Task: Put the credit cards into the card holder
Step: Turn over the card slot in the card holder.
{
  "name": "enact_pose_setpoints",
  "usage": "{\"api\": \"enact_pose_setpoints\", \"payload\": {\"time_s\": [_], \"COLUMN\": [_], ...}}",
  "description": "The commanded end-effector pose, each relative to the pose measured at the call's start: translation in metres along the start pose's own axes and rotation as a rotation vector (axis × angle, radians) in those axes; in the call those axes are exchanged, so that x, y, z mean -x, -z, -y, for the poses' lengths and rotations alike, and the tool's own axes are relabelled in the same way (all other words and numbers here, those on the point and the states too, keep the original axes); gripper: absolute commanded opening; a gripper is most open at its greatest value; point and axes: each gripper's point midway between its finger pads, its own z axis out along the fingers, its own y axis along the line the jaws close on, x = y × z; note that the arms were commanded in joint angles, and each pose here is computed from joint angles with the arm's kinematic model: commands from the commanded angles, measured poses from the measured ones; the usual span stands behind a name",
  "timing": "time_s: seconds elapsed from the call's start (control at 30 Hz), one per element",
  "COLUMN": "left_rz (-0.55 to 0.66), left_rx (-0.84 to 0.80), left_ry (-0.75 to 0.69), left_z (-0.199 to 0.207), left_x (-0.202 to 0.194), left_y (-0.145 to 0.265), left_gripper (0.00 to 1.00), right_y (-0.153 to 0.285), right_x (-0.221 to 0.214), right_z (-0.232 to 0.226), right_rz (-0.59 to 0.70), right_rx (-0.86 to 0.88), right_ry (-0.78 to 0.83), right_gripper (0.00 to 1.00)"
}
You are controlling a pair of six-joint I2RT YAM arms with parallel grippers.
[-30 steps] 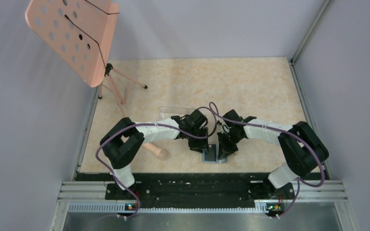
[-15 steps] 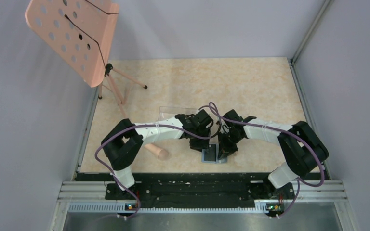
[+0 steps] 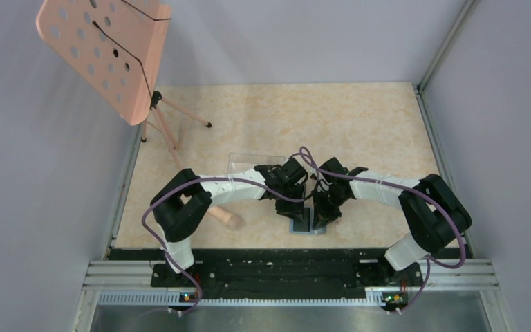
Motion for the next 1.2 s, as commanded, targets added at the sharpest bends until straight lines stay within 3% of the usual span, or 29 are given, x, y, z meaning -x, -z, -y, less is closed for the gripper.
{"api": "enact_pose_setpoints", "payload": {"time_s": [0.0,0.43,0.67,0.93,1.17], "left_rz": [-0.018,-0.035,-0.032,0.008,0.043], "left_rx": [-0.016,0.117,0.055,-0.100,-0.188], "left_ry": [-0.022,-0.006,-0.022,-0.053,-0.073], "left_z": [0.001,-0.024,-0.011,0.023,0.043], "left_x": [-0.003,-0.007,-0.004,0.007,0.012], "left_y": [-0.009,-0.012,-0.013,0.000,0.015], "left_gripper": [0.44,0.47,0.44,0.29,0.27], "right_y": [-0.006,-0.005,-0.006,-0.005,-0.005], "right_x": [0.001,0.002,0.001,0.003,0.004], "right_z": [0.008,0.007,0.007,0.004,0.004], "right_rz": [0.001,0.003,-0.001,0.000,0.000], "right_rx": [-0.034,-0.030,-0.027,-0.019,-0.018], "right_ry": [0.022,0.023,0.022,0.024,0.027], "right_gripper": [0.00,0.00,0.00,0.00,0.00]}}
